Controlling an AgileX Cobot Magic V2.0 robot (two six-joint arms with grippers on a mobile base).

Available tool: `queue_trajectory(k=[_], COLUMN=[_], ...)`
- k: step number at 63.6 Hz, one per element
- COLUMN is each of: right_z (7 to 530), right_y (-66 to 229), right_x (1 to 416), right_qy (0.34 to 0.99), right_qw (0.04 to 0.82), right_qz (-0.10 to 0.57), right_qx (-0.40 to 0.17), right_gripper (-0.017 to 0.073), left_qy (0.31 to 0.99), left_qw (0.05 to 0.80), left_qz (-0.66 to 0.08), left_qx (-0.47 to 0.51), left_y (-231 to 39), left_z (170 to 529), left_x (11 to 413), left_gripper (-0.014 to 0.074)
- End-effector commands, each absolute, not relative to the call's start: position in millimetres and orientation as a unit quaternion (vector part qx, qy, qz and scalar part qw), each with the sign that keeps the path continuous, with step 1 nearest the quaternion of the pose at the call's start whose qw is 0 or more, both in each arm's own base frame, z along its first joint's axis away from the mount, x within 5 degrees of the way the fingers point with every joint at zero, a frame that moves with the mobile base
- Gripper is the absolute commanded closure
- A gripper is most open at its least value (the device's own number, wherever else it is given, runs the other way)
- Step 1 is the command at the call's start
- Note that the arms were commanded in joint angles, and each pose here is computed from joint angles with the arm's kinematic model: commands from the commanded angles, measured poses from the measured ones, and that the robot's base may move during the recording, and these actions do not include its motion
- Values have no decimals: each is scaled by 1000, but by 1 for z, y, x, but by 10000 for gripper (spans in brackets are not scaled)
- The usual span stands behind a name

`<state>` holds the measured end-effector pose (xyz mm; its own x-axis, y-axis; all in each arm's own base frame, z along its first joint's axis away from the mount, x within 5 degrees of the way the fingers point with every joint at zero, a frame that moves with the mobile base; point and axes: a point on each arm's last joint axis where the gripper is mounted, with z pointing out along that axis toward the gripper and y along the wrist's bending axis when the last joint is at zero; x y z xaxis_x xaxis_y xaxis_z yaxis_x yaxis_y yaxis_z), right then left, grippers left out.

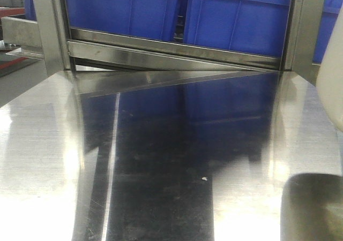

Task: Move white bin to right shelf second layer
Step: 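Lift the bin off the table with the right gripper, then back the base away from the table holding the bin in the right gripper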

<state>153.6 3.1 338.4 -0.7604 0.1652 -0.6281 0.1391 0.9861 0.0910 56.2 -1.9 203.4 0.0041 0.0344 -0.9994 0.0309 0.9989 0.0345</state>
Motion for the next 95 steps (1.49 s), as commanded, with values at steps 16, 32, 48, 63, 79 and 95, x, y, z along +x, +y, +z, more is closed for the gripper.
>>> queue_trajectory(k=[16,32,48,63,79,95], right_z=[353,353,353,353,353,353], right_y=[2,2,2,2,2,2], right_x=[155,155,155,155,155,155], right_qy=[919,919,919,919,919,920], right_qw=[385,385,385,385,385,384], right_qz=[22,22,22,22,22,22], right_qx=[78,78,78,78,78,78], right_gripper=[508,508,508,508,508,508], left_qy=[684,684,684,684,684,684], left_qw=[729,729,729,729,729,729], left_qz=[-1,-1,-1,-1,-1,-1], left_qx=[19,19,19,19,19,19], left_y=[-2,-2,-2,-2,-2,-2], left_z=[199,199,199,199,199,199], left_x=[57,57,57,57,57,57], left_gripper=[509,509,509,509,509,509])
